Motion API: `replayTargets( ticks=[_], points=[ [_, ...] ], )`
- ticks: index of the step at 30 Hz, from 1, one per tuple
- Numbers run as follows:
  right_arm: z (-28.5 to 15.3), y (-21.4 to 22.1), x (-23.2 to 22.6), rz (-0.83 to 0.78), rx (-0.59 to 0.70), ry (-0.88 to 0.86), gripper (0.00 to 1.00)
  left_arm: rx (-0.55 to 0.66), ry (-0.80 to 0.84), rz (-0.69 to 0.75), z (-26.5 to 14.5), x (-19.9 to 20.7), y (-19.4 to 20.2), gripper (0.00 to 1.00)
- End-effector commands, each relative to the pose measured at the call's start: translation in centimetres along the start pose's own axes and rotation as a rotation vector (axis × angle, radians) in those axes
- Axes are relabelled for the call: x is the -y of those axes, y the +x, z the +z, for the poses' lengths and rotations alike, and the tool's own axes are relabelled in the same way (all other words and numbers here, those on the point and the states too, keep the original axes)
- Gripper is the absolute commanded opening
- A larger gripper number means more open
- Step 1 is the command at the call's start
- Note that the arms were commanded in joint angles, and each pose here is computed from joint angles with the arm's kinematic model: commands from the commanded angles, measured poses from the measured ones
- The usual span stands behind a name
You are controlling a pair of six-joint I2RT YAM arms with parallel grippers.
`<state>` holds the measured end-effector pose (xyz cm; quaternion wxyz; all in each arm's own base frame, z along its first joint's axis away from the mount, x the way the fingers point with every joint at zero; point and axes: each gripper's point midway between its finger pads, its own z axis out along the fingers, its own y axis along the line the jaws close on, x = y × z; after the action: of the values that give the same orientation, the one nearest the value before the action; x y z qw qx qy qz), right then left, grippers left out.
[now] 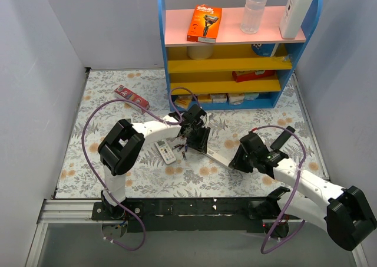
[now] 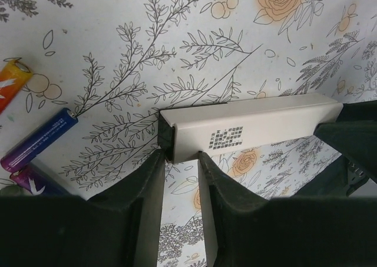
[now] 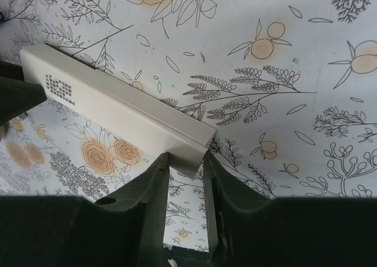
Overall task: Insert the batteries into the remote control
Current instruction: Load the battery cover into the remote control.
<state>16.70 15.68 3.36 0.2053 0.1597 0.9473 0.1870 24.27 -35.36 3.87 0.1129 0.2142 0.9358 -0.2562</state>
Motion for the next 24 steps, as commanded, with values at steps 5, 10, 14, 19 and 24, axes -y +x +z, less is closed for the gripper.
replayTargets(
  ticks=[5,10,14,19,24],
  points=[
    [0.6,-0.3,0.4,-0.083,-0.036,0.075,0.41,-0.053,0.126,-0.070,-0.7,3.2,2.6,0.17],
    [1.0,-1.0,-1.7,-0.102,-0.050,0.029,0.47,-0.048,0.216,-0.125,-1.6,4.9,2.9,0.14],
    [1.5,-0.9,-2.9,-0.104,-0.080,0.002,0.54,-0.035,0.261,-0.169,-2.4,5.9,2.9,0.14],
    [2.1,-1.0,-4.6,-0.111,-0.089,-0.016,0.57,0.002,0.307,-0.173,-3.3,7.0,1.9,0.14],
    [2.9,-0.4,-6.1,-0.138,-0.117,-0.010,0.58,0.036,0.359,-0.178,-3.8,7.9,1.3,0.16]
  ],
)
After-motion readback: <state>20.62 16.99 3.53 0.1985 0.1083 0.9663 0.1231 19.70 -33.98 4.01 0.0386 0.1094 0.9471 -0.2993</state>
